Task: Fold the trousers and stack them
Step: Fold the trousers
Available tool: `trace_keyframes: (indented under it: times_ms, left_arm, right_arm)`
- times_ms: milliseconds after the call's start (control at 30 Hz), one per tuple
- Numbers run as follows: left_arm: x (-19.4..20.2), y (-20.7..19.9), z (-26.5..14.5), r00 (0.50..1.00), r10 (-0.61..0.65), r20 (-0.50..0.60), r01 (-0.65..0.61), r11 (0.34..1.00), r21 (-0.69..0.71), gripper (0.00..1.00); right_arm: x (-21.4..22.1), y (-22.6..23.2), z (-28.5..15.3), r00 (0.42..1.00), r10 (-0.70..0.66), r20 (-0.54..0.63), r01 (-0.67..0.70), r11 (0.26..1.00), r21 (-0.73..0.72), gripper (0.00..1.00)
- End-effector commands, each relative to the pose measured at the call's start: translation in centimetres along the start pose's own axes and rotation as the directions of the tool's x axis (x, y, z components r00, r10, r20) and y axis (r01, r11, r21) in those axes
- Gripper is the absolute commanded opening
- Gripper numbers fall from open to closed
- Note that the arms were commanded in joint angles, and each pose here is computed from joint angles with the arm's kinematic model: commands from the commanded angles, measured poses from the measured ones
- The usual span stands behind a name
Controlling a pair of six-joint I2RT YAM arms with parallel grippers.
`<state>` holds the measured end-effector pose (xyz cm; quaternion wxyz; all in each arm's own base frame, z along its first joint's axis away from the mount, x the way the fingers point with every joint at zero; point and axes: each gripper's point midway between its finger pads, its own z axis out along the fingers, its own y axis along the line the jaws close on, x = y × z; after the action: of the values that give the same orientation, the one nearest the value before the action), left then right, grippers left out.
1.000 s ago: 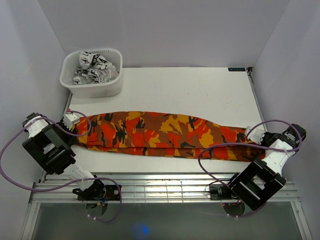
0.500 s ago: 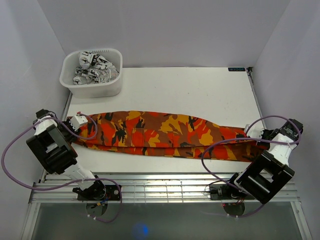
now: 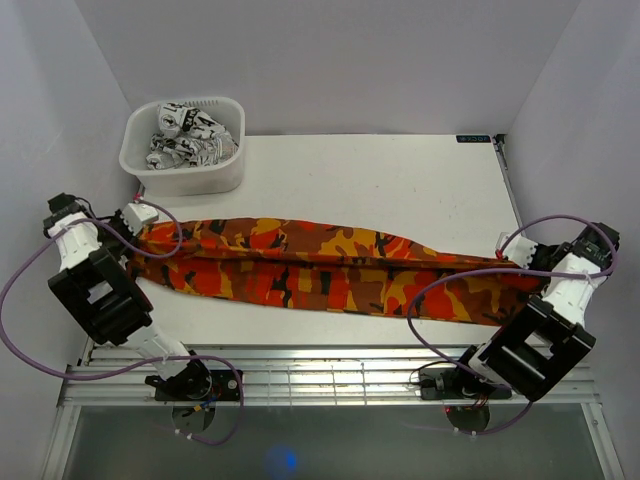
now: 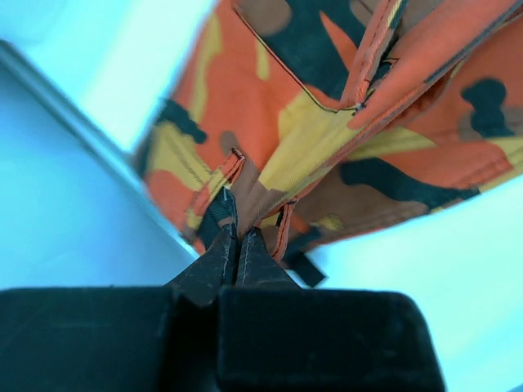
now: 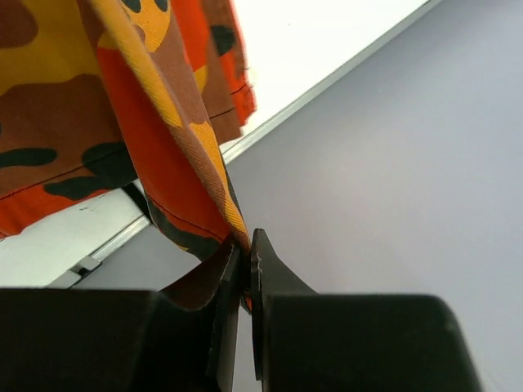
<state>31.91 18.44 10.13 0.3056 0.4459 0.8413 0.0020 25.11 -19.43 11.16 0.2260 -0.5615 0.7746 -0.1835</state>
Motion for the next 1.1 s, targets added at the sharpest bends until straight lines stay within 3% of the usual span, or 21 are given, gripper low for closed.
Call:
trace_keyframes:
  times_ms: [0,200,400,567,767,933,1067]
  left_arm:
    - [-1.7,5.4,-4.5,0.997,0.017,0.072,-0.005,0.988,-0.153,0.00]
    - [0.8,4.6,-4.6,0.999,0.045,0.018,-0.042,0.989,-0.140,0.00]
    - [5.4,-0.2,-1.2,0.998,0.014,-0.054,-0.016,1.000,-0.026,0.00]
    - [9.5,-3.2,1.0,0.989,0.011,-0.147,-0.005,0.999,0.036,0.00]
    - [8.9,-2.0,1.2,0.992,-0.058,-0.112,0.058,0.998,-0.003,0.00]
    - [4.1,3.5,-2.6,0.993,-0.106,0.047,0.109,0.992,-0.067,0.00]
    - [2.4,4.9,-5.2,0.986,-0.122,0.112,0.130,0.989,-0.068,0.00]
  right_arm:
    - [0.5,-3.8,-3.1,1.000,0.000,-0.019,0.002,0.996,0.089,0.08]
    - [-1.1,1.9,-2.6,0.996,-0.089,0.005,0.089,0.996,-0.011,0.08]
    - [0.5,9.4,0.2,0.979,-0.201,-0.037,0.194,0.971,-0.139,0.08]
    - [2.1,10.6,2.3,0.975,-0.211,-0.075,0.197,0.968,-0.158,0.08]
    - [2.6,8.4,2.8,0.971,-0.219,-0.094,0.211,0.974,-0.083,0.08]
    - [3.0,3.3,0.9,0.993,-0.101,-0.068,0.101,0.995,-0.012,0.08]
    - [4.0,-1.2,-1.3,0.998,-0.007,-0.057,0.009,0.999,0.033,0.08]
